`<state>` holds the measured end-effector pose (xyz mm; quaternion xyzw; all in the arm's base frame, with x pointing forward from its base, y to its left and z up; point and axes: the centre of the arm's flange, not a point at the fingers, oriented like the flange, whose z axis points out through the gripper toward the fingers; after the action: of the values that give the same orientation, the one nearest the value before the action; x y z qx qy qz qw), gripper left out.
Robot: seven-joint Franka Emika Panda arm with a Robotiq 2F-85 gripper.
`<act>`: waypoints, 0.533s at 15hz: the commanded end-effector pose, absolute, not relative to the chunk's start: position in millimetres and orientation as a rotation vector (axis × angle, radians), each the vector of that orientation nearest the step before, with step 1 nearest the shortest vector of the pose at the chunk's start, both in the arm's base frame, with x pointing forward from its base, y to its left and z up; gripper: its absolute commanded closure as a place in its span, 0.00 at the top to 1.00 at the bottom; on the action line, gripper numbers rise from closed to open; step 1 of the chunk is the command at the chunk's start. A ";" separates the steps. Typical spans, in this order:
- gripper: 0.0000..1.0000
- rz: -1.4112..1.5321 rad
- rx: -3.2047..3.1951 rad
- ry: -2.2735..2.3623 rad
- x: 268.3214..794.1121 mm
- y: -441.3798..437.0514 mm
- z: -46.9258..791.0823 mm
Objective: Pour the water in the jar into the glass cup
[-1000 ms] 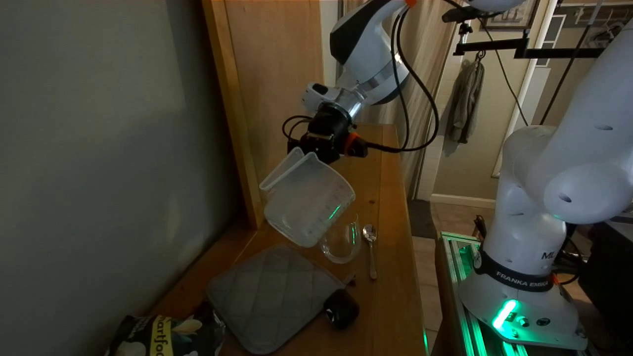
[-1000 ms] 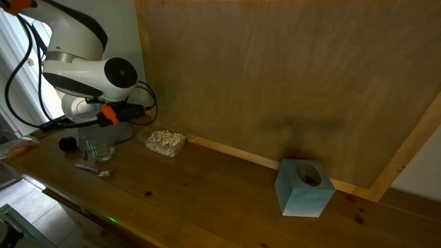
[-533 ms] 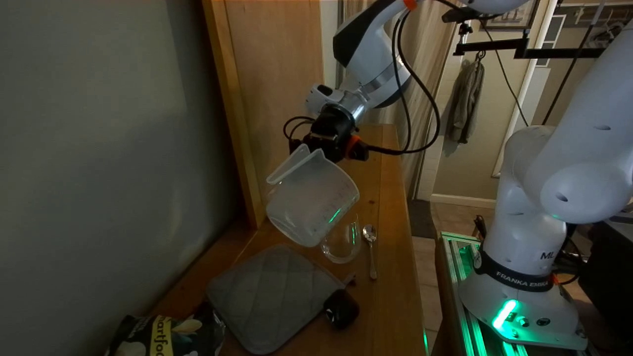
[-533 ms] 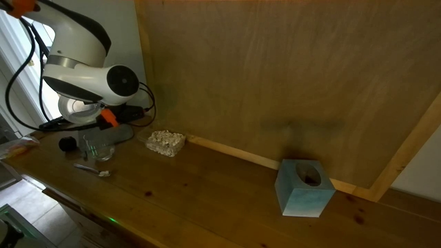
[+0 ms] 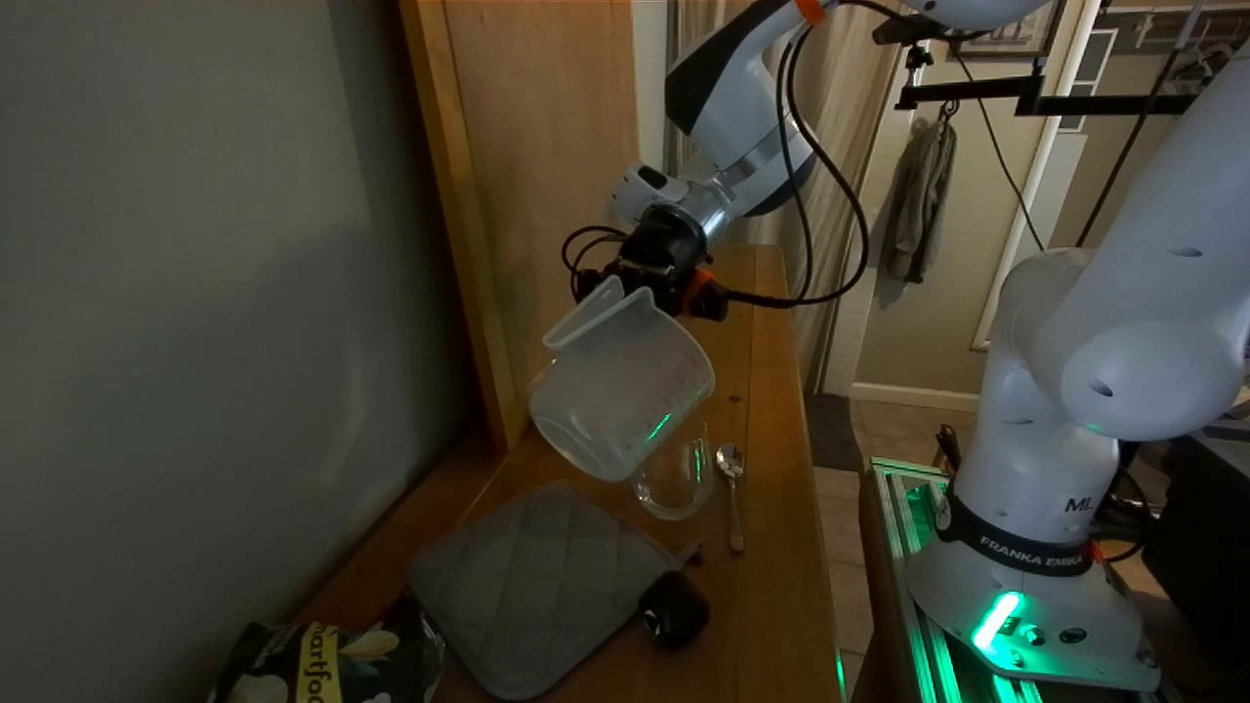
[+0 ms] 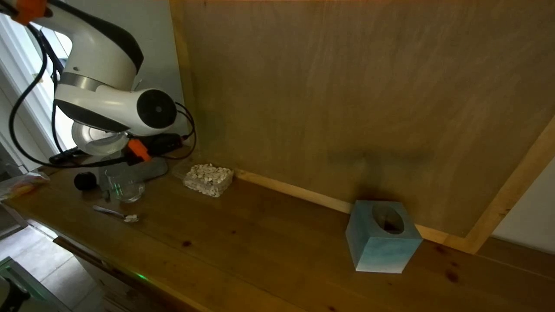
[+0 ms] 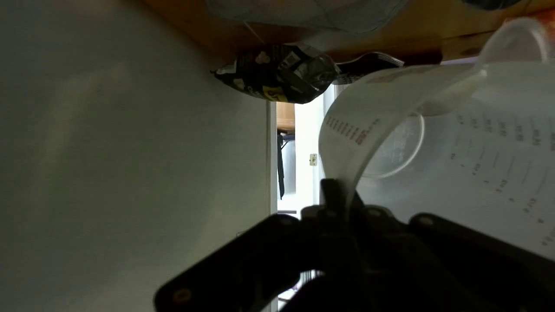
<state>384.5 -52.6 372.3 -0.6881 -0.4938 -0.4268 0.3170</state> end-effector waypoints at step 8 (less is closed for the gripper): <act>0.01 -1.232 -1.717 -1.217 383.3 -63.1 367.5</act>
<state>382.6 -57.9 370.2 -0.6722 -0.4821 -0.4522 0.3335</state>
